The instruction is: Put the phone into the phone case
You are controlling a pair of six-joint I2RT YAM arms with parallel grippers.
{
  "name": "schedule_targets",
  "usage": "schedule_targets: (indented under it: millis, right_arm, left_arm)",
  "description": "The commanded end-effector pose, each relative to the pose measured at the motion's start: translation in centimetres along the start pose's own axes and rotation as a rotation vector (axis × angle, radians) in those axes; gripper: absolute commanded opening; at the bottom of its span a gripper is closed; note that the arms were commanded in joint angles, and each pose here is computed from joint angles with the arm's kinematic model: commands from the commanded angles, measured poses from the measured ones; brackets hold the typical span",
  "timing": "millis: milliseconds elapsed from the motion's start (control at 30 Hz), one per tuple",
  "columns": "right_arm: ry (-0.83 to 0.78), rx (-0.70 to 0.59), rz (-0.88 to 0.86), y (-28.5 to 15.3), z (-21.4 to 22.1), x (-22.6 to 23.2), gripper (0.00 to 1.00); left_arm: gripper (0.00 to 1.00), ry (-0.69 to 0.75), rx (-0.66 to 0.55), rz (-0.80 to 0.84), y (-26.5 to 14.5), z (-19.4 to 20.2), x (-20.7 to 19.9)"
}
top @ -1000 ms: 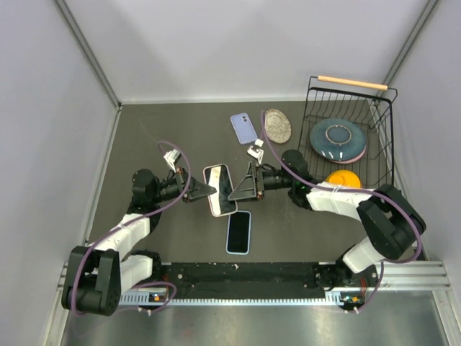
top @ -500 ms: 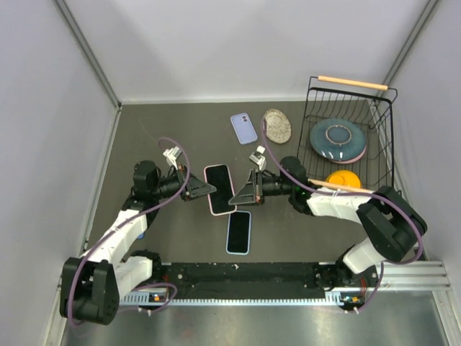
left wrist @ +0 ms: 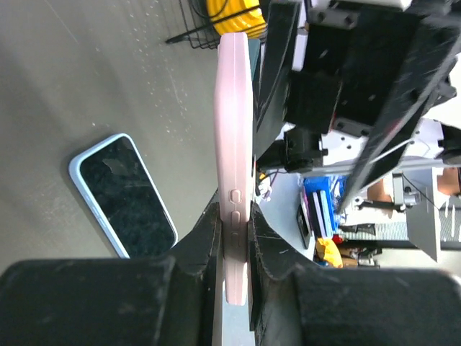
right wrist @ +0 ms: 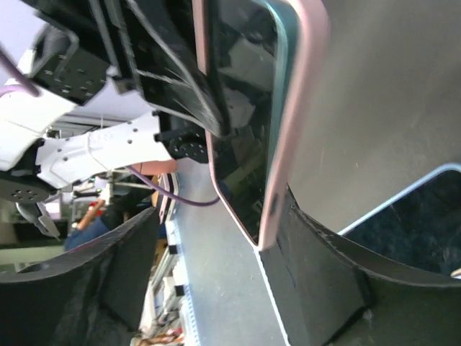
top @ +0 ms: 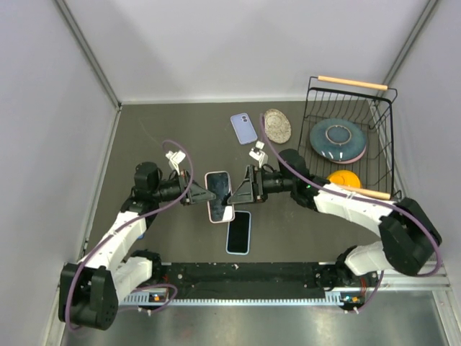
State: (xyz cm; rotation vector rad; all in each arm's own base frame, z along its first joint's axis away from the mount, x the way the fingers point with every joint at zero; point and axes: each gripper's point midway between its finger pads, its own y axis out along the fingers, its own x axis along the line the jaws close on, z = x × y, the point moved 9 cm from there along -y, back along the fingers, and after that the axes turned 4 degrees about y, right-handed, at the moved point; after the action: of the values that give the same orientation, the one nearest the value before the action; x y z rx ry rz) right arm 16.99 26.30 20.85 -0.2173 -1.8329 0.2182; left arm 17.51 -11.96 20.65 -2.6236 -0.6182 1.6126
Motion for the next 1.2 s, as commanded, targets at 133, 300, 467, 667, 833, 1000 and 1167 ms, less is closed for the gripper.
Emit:
schedule_targets:
  millis: [133,300,467,667,833,1000,1167]
  right_arm:
    - [-0.374,-0.047,-0.052,-2.1,-2.4,4.9,0.89]
    - [-0.390,-0.011,-0.074,-2.1,-3.3,6.0,0.89]
    - [-0.370,0.037,-0.124,-1.5,-3.8,6.0,0.88]
    - [-0.361,0.043,-0.164,-1.0,-4.4,6.1,0.85]
    - [-0.379,0.009,-0.197,-1.0,-5.2,7.0,0.76]
    - [-0.366,-0.024,-0.217,-1.1,-6.6,6.9,0.56]
    - [-0.372,-0.035,-0.225,-1.2,-7.0,7.6,0.13]
  left_arm:
    - [0.00,0.133,0.079,0.234,-0.9,0.6,-2.7]
    - [0.00,0.132,0.098,0.286,-0.9,0.9,-3.0]
    - [0.00,0.124,0.110,0.288,-0.7,0.8,-2.7]
    - [0.00,0.111,0.115,0.292,-0.6,0.9,-2.6]
    - [0.00,0.092,0.119,0.272,-0.5,0.9,-2.1]
    - [0.00,0.026,0.145,0.137,0.1,1.0,-0.5]
    - [0.00,-0.025,0.133,0.025,0.4,0.9,0.5]
